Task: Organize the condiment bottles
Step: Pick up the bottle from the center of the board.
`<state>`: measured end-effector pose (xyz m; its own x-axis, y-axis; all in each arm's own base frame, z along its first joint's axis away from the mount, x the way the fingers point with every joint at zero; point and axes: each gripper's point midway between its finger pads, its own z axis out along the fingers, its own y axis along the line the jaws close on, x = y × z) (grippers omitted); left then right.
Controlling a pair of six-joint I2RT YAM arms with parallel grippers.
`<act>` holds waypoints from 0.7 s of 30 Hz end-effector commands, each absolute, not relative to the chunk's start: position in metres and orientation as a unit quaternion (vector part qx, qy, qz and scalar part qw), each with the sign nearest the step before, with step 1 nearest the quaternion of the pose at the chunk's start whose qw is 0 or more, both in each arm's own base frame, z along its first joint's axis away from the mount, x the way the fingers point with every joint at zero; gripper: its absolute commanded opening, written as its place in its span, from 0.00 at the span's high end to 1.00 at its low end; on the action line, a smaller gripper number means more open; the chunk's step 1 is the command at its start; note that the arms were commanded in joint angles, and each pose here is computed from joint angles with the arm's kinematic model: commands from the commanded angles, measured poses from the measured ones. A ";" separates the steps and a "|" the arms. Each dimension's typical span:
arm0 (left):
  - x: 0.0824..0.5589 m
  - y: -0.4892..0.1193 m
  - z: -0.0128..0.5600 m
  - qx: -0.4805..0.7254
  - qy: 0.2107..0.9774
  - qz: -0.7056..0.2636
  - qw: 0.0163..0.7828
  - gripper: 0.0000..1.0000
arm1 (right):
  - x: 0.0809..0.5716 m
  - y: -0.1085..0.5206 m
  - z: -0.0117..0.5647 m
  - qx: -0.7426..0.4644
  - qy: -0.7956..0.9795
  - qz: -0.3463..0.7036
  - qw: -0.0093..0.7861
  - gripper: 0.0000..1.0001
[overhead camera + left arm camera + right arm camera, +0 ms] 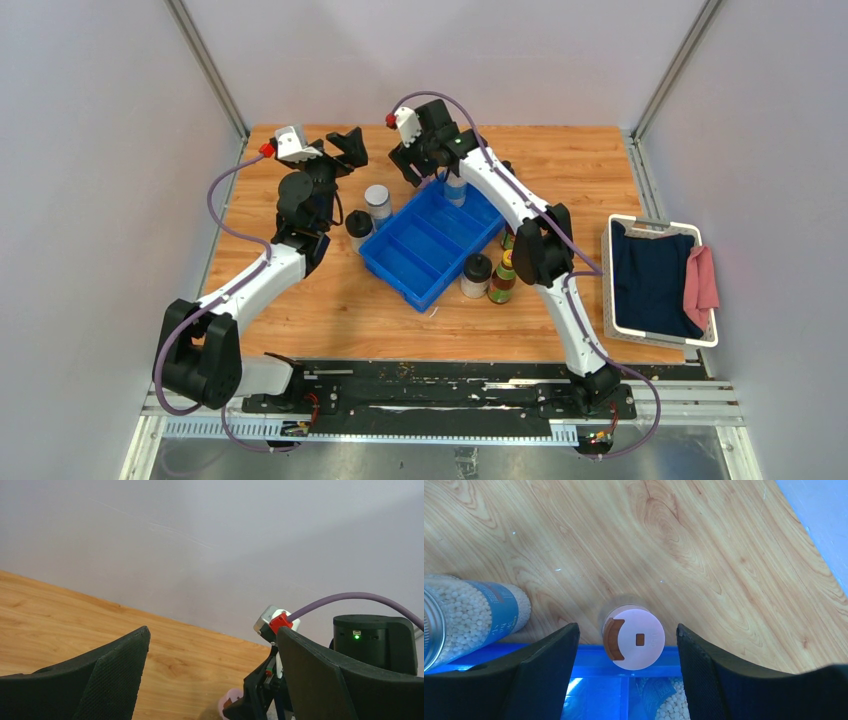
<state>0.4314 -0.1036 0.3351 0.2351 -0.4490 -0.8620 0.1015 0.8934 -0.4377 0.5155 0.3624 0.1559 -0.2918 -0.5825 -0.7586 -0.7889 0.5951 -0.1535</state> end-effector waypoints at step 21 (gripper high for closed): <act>0.422 -0.099 0.346 -0.147 0.574 -0.184 0.784 0.00 | 0.519 0.347 0.131 -0.424 0.815 0.110 0.379 0.25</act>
<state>0.4277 -0.1036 0.3359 0.2383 -0.4510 -0.8601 0.1105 0.8925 -0.4373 0.5173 0.3552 0.1393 -0.3237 -0.5983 -0.7330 -0.7834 0.6039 -0.1470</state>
